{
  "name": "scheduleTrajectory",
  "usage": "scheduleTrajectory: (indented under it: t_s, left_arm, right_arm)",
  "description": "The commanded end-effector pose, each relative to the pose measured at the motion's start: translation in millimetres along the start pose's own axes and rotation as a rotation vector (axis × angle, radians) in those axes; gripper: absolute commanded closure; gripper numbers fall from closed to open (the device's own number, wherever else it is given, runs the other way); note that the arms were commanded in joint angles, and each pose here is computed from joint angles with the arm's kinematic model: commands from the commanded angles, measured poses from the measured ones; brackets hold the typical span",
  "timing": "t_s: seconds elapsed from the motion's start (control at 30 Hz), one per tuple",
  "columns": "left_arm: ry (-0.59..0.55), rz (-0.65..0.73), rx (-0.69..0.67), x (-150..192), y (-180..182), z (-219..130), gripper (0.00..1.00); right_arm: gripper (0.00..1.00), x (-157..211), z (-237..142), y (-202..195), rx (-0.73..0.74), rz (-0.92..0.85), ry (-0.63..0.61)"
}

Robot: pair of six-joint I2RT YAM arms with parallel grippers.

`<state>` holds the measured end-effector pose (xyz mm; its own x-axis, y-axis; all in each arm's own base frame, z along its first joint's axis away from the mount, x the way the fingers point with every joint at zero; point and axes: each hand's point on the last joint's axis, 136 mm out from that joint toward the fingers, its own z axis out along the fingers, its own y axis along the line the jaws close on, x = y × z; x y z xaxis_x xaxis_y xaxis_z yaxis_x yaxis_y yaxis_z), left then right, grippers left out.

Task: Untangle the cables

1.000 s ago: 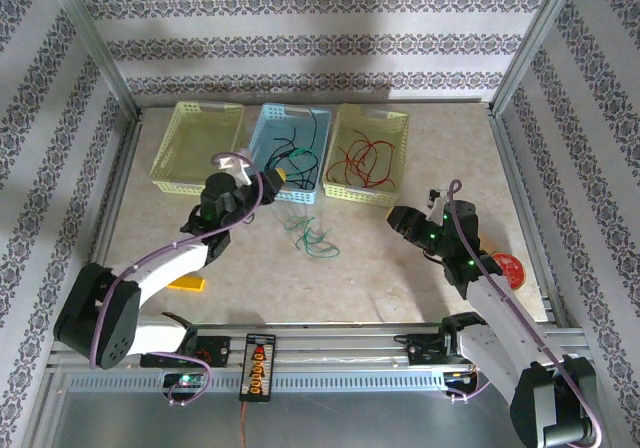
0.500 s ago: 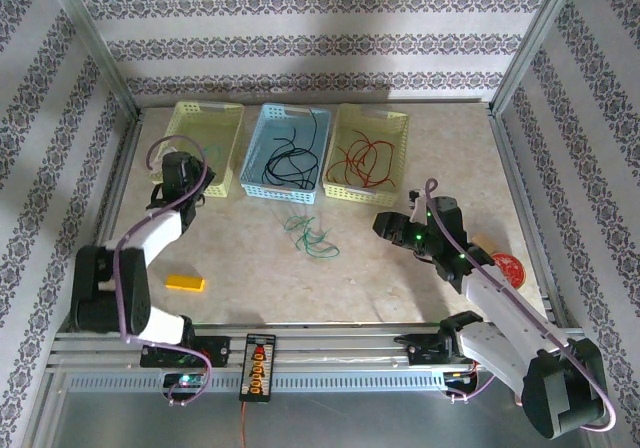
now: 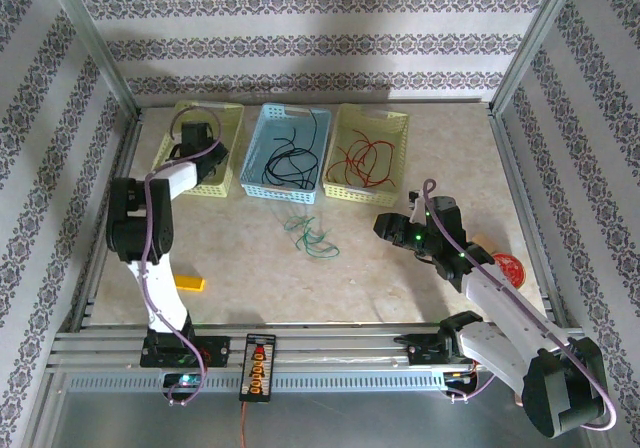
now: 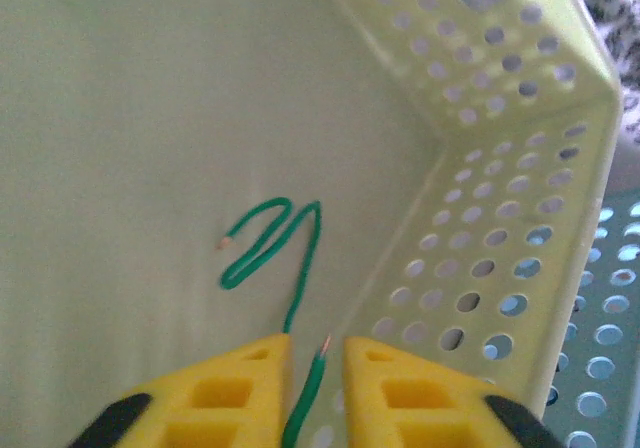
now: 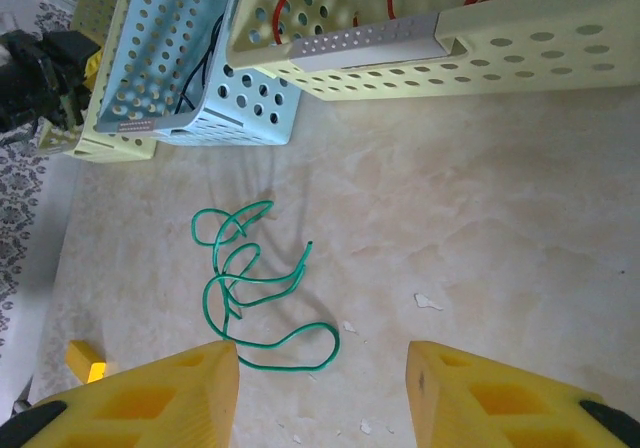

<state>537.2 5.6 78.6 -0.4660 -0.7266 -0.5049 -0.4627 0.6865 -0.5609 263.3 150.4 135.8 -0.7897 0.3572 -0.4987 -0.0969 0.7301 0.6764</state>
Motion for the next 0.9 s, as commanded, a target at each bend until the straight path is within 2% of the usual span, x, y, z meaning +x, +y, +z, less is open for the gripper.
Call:
scheduleTrajectory:
  t_s: [0.0, 0.17, 0.53, 0.7, 0.87]
  left_arm:
    - [0.112, 0.054, 0.034, 23.7, -21.1, 8.7, 0.70]
    - [0.190, 0.043, 0.075, 43.4, -34.8, 22.4, 0.63]
    - [0.322, 0.018, 0.173, 96.6, -73.4, 20.4, 0.63]
    - [0.318, -0.002, 0.140, 125.2, -79.2, 6.5, 0.62]
    - [0.279, -0.025, 0.133, 137.1, -87.4, -9.6, 0.59]
  right_arm:
    - [0.53, -8.3, -2.4, 6.5, -0.001, -0.036, -0.019]
    - [0.53, -8.6, -2.5, 5.5, 0.004, -0.038, -0.017]
    - [0.52, -9.1, -7.3, 2.0, 0.017, -0.046, -0.022]
    - [0.53, -7.9, -8.8, -1.2, 0.031, -0.048, -0.020]
    - [0.52, -5.0, -8.9, -2.7, 0.040, -0.065, -0.001]
